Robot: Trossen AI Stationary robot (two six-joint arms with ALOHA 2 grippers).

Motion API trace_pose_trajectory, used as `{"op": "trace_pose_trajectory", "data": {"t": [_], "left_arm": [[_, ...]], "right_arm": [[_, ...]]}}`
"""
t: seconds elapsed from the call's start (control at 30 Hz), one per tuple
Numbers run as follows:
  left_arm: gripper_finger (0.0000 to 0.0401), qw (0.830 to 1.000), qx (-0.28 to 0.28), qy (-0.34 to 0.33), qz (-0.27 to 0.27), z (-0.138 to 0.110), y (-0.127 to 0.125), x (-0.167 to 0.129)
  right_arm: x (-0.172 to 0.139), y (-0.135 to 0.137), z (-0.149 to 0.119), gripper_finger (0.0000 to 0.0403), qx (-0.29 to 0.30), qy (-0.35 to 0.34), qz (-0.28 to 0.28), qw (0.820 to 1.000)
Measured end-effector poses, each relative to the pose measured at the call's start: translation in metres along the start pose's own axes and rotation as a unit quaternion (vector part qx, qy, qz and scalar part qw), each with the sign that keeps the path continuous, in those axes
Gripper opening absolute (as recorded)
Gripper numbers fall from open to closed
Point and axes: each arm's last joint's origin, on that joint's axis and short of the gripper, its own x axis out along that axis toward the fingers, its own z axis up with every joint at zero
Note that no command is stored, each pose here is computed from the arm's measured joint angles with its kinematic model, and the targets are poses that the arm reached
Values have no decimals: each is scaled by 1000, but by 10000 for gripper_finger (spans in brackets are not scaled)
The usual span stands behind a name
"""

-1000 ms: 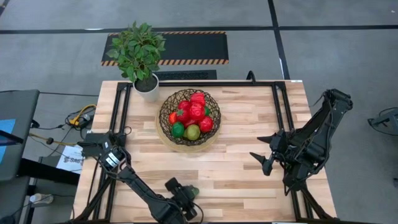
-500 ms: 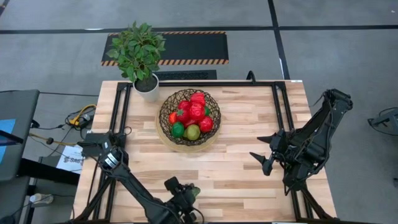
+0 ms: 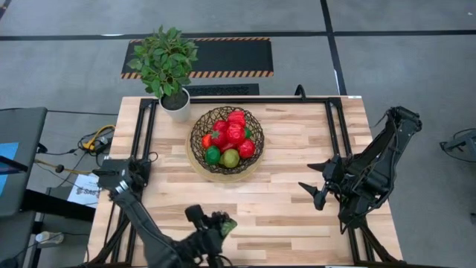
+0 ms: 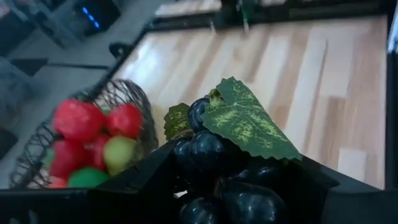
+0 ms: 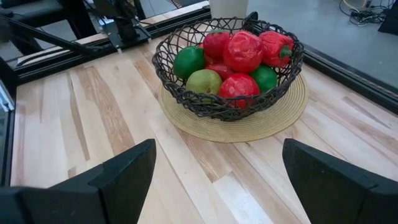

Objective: Build produce basket
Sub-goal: Put the black grapes into the basket

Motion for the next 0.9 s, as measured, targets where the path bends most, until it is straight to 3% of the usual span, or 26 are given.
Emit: {"op": "trace_pose_trajectory", "data": {"t": [0.3, 0.57, 0.9], "left_arm": [[212, 993, 36, -104, 36, 36, 58, -35], [212, 985, 85, -111, 104, 73, 123, -25], [212, 976, 11, -80, 202, 109, 237, -3]], "right_arm": [[0, -1, 0, 368, -5, -1, -3, 1000], [0, -1, 0, 368, -6, -1, -3, 1000], [0, -1, 0, 368, -9, 0, -5, 1000]]}}
